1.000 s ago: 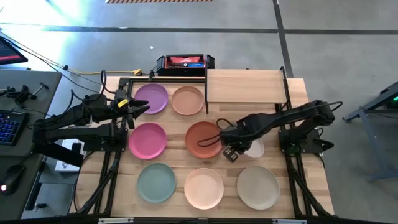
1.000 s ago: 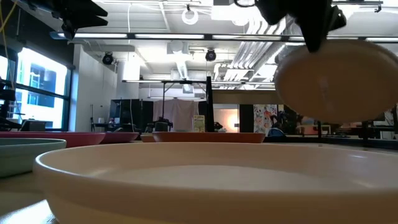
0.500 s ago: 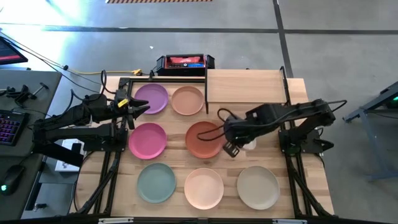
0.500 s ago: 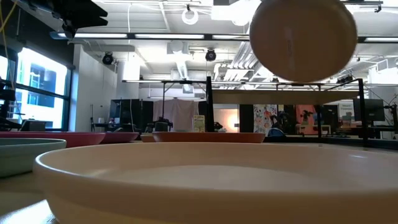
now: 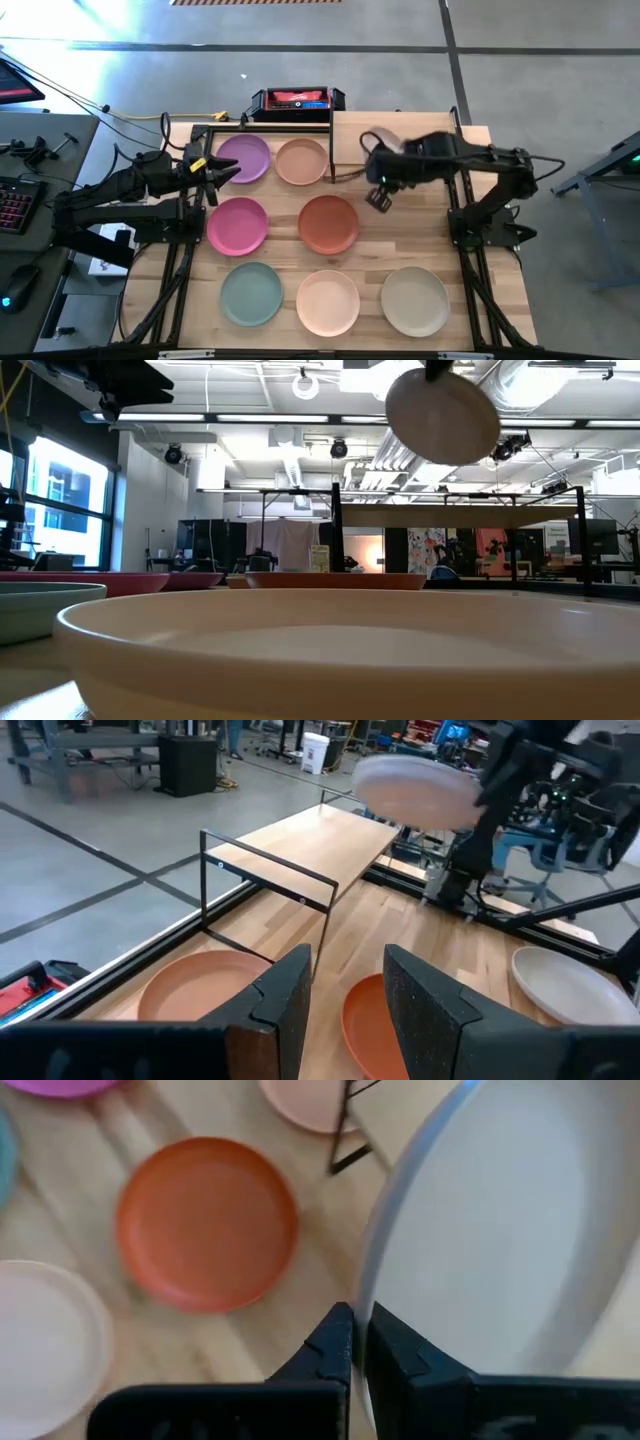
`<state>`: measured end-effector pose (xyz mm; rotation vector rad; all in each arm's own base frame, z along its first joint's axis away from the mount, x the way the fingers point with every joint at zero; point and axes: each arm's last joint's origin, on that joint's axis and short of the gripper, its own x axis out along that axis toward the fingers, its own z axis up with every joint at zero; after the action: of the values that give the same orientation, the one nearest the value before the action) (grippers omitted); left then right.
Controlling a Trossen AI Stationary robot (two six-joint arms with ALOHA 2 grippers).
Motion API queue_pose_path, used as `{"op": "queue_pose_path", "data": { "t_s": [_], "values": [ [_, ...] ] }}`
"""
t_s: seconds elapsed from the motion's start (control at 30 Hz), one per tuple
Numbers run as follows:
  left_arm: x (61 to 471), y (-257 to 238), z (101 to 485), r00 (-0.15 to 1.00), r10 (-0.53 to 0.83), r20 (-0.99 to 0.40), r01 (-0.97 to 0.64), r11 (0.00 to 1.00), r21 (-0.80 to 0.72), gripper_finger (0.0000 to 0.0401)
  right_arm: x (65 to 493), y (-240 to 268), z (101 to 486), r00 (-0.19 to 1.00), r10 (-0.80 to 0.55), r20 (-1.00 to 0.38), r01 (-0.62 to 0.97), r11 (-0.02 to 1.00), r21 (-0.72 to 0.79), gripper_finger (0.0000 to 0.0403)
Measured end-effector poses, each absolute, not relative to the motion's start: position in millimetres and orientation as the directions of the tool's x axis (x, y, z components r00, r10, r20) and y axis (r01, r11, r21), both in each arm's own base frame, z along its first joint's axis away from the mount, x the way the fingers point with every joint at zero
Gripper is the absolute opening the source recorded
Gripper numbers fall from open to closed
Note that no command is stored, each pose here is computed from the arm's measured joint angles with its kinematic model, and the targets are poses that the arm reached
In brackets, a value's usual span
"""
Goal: Place and stack plates onto a shelf
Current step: Put the top gray plate on the shelf
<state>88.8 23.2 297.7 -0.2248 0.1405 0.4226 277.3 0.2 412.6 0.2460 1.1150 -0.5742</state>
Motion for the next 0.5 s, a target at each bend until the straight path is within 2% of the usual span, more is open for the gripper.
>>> {"op": "queue_pose_path", "data": {
  "t_s": [0.2, 0.5],
  "values": [
    [88.4, 24.2, 297.7, 0.887, 0.425, -0.18, -0.455, 0.872, -0.18, 0.0115, 274.5, -38.7, 412.9, 0.259, -0.395, -0.881, 0.554, 0.808, -0.199, 0.0],
    [87.9, 25.2, 297.8, 0.87, 0.46, -0.177, -0.488, 0.856, -0.174, 0.0115, 263.2, -87.2, 412.7, 0.183, -0.436, -0.881, 0.565, 0.78, -0.268, 0.0]
  ]
}}
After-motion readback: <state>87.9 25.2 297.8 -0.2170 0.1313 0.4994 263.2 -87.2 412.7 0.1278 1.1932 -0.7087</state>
